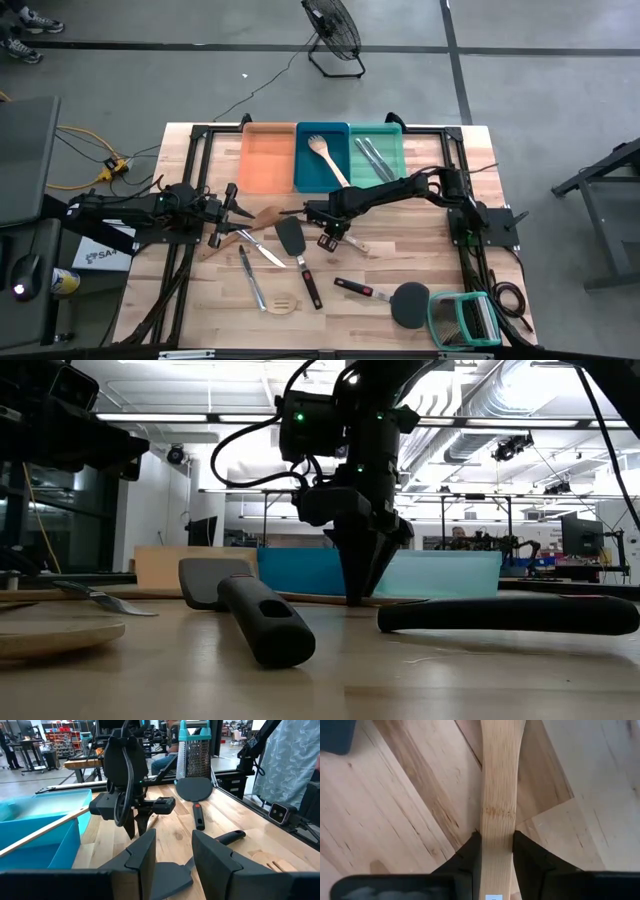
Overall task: Pick & Place Kitchen Items
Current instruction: Put the brown wooden spatula into the blue bin
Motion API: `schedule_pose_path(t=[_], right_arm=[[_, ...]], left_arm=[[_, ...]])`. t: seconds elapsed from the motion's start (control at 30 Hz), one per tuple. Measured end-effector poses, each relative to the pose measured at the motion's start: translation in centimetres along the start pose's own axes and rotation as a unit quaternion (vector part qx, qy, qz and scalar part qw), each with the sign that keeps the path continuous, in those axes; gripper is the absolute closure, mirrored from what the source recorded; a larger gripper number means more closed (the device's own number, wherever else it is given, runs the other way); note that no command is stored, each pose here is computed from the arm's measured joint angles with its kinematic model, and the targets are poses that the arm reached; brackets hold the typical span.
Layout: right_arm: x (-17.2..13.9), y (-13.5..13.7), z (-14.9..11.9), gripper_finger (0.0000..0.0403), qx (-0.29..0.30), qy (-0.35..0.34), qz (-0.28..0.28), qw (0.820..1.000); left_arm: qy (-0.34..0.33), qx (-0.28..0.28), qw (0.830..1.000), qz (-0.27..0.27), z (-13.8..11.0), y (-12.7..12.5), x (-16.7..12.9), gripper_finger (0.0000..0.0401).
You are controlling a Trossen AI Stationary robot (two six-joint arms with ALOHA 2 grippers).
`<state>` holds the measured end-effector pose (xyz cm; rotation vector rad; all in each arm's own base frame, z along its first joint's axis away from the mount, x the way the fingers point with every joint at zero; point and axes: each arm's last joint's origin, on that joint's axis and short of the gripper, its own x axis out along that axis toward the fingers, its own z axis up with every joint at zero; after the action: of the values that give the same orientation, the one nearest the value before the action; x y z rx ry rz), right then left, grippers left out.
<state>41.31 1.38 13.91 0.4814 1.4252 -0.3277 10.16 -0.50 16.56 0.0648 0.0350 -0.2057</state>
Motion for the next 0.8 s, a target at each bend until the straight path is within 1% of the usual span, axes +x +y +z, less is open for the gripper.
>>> schedule_pose_path(t=[0.27, 0.37, 0.67, 0.8], right_arm=[[-0.3, 0.1, -0.1, 0.0325, 0.007, 0.004, 0.008, 1.0], [-1.1, 0.0, -0.5, 0.0325, 0.01, 0.008, 0.009, 1.0], [-5.1, 0.0, -0.8, 0.0326, 0.022, -0.031, 0.025, 0.999], [-7.2, 0.0, -1.3, 0.0326, 0.026, -0.043, 0.034, 0.998]], left_arm=[[0.0, 0.0, 1.0, 0.0, 0.0, 0.0, 0.0, 0.0276], [0.0, 0.0, 1.0, 0.0, 0.0, 0.0, 0.0, 0.0276], [0.0, 0.0, 1.0, 0.0, 0.0, 0.0, 0.0, 0.0276], [0.0, 0.0, 1.0, 0.0, 0.0, 0.0, 0.0, 0.0276]])
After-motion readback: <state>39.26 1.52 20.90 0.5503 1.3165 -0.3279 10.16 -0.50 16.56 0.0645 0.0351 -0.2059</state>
